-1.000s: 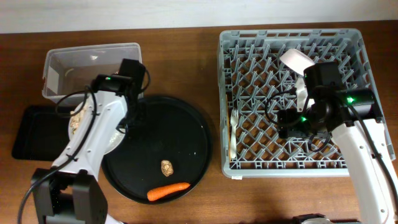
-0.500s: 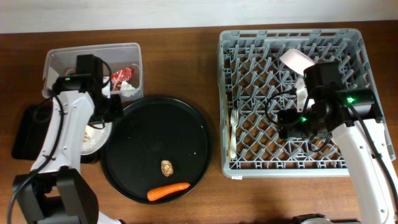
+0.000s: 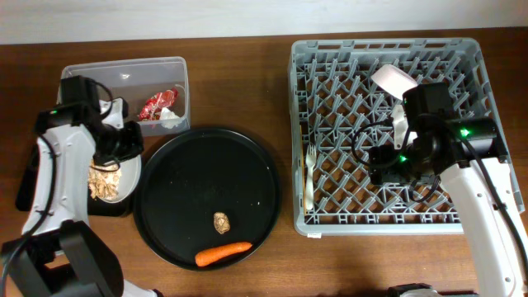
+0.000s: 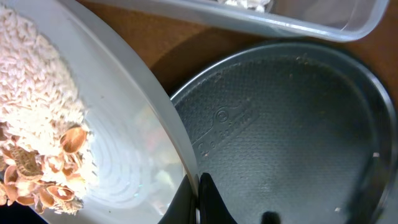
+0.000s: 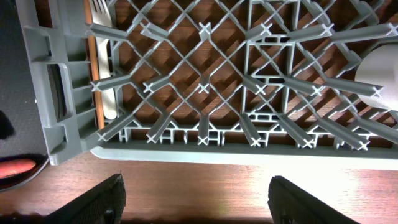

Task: Sort waste into correct bins and load items into the dishwasher rack
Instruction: 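Tilt the plate with the left gripper to dump scraps onto the black tray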

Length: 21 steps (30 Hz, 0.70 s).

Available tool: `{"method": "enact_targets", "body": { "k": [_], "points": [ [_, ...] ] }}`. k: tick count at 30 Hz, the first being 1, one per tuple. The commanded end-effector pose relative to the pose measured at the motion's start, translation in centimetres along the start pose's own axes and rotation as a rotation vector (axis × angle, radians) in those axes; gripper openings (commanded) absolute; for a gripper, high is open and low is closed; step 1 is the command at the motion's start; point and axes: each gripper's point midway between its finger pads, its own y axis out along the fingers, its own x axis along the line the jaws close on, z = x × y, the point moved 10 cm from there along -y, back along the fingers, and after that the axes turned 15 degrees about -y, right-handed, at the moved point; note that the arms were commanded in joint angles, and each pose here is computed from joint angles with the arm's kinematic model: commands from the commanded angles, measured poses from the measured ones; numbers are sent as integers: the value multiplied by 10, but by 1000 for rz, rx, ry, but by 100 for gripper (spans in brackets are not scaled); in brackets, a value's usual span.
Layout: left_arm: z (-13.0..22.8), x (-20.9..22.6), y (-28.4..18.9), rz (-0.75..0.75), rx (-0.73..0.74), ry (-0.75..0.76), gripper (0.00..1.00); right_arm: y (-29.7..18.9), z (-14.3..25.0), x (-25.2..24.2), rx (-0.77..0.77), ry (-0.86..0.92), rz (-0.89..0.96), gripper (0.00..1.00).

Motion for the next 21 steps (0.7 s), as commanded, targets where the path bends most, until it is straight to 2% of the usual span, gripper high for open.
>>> {"method": "enact_targets", "body": {
  "k": [1, 8, 11, 21],
  "points": [
    [-9, 8, -21, 132, -48, 7, 0, 0, 1, -1, 1, 9, -5, 76],
    [-16, 30, -33, 328, -58, -19, 0, 0, 1, -1, 2, 9, -5, 76],
    [-18, 37, -42, 474, -73, 0, 0, 0, 1, -1, 2, 9, -5, 75],
    [-20, 66, -72, 696, -177, -21, 0, 0, 2, -1, 3, 9, -6, 75]
  ]
}}
